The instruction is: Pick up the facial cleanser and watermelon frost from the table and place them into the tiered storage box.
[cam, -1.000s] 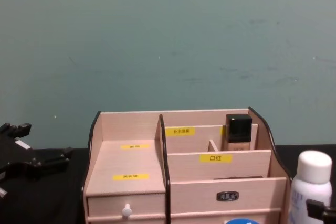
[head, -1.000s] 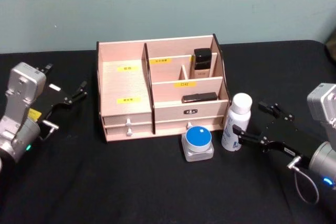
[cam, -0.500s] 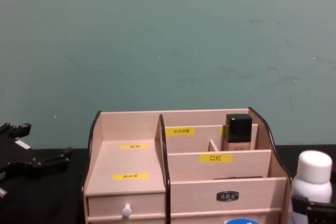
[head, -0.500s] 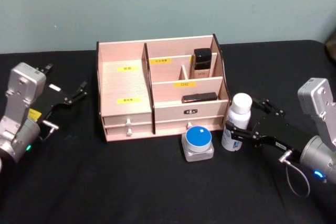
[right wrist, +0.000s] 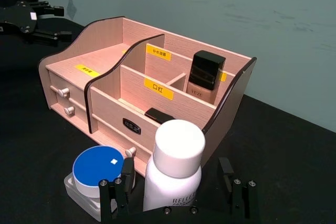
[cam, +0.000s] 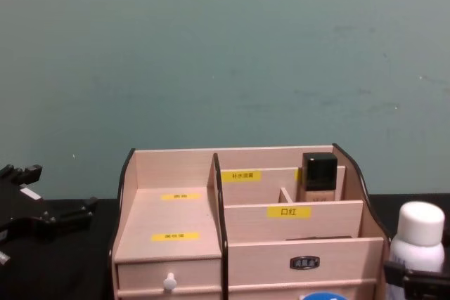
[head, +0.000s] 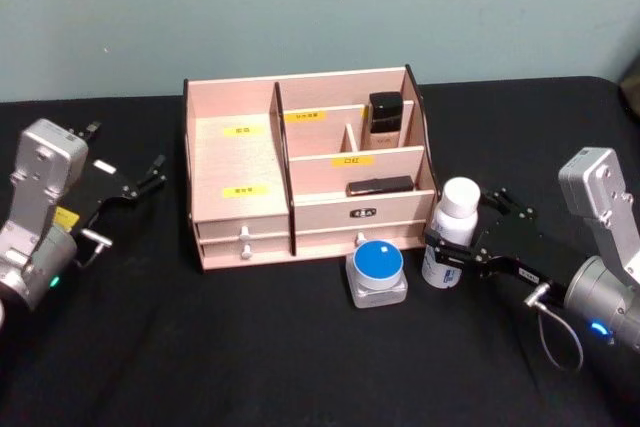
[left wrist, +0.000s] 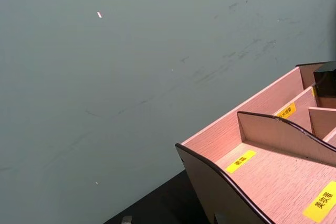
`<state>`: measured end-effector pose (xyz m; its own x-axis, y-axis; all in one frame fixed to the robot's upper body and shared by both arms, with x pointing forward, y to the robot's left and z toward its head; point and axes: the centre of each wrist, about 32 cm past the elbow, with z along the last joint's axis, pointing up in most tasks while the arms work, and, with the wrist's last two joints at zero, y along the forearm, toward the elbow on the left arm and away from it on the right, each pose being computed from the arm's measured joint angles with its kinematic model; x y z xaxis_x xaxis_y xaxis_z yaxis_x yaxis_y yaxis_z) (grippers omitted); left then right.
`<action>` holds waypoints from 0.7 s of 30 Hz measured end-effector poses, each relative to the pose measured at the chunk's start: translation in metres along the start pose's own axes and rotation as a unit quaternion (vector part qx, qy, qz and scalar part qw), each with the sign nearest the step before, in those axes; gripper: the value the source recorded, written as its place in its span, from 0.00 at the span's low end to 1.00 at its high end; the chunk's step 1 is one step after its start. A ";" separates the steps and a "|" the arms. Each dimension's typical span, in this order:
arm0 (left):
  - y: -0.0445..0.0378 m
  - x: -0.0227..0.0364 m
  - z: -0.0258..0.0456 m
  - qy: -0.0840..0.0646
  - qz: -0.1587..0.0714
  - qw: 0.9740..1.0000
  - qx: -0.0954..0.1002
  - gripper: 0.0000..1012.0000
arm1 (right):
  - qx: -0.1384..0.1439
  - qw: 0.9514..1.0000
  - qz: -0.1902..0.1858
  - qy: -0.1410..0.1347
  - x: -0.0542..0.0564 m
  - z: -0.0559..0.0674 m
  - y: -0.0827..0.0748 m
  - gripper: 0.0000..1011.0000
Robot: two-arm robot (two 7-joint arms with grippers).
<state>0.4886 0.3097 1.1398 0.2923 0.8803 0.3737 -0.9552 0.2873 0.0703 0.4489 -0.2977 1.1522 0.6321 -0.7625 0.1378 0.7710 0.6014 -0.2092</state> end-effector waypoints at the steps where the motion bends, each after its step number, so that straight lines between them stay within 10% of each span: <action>1: 0.0000 0.0000 0.0000 0.000 0.000 1.000 0.000 1.00 | 0.000 1.000 0.000 0.000 0.000 0.000 0.000 0.99; 21: 0.0000 0.0000 0.0000 0.000 0.000 1.000 0.000 1.00 | 0.001 1.000 0.000 0.001 0.000 0.000 -0.001 0.61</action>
<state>0.4886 0.3097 1.1398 0.2923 0.8803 0.3738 -0.9553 0.2873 0.0703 0.4480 -0.2983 1.1529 0.6320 -0.7628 0.1366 0.7712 0.6017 -0.2080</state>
